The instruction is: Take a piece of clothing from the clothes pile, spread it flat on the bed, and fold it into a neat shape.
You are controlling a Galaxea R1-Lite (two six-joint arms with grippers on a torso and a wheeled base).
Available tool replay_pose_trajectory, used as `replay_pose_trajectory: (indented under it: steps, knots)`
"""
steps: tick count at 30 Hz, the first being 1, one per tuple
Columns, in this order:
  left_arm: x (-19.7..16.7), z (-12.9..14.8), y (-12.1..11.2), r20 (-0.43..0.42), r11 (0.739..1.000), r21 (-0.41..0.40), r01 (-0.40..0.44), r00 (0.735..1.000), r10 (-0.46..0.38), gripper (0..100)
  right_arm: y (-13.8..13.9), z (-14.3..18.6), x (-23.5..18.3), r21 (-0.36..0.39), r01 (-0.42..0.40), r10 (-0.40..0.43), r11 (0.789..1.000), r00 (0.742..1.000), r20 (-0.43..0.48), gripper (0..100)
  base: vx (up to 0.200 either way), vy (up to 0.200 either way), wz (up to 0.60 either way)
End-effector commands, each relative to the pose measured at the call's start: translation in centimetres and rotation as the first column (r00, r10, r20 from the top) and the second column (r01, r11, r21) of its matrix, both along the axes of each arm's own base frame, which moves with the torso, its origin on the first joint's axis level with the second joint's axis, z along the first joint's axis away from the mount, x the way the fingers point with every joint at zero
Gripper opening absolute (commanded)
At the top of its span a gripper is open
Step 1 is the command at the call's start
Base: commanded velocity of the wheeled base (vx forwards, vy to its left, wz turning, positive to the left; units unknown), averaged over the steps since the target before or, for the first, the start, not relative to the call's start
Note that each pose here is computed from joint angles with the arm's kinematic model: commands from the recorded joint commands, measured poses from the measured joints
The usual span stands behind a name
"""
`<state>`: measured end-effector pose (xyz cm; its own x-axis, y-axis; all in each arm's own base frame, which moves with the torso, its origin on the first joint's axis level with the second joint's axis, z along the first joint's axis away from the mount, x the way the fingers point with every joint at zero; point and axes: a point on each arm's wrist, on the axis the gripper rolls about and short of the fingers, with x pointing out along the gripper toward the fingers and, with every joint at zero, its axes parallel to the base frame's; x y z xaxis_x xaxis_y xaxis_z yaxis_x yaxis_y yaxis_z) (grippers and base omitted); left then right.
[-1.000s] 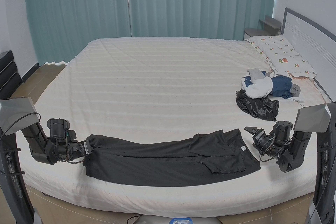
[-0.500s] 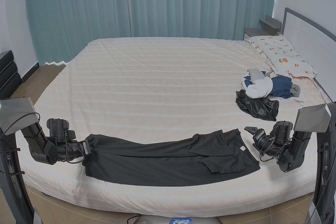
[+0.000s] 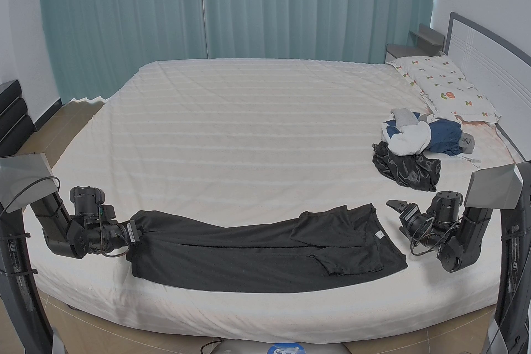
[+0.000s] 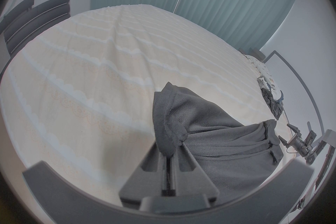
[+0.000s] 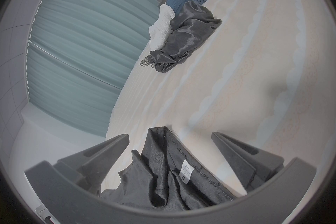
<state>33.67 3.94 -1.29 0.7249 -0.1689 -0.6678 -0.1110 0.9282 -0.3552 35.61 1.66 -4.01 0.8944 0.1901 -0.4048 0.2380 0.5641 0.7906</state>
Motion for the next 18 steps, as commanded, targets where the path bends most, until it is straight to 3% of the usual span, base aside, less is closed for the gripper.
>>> replay_pose_trajectory:
  steps: [1, 17, 18]
  knots:
    - [0.0, -0.1, 0.0, -0.001, 1.0, 0.0, -0.002, 1.0, 0.002, 0, 0.0, 0.0, 0.0, 0.0, 0.0, 0.0, 1.0, 1.0, 0.0, 100, 0.0, 0.0, 0.0]
    - [0.0, -1.4, -1.3, -0.034, 0.999, -0.002, 0.037, 0.999, -0.037, 0, 0.0, 0.0, 0.0, 0.0, 0.0, 0.0, 1.0, 1.0, -0.001, 100, 0.0, 0.0, 0.0]
    - [0.0, -1.4, -1.5, -0.036, 0.999, -0.002, 0.041, 0.999, -0.041, 100, 0.0, 0.0, 0.0, 0.0, 0.0, 0.0, 1.0, 1.0, -0.001, 100, 0.0, 0.0, 0.0]
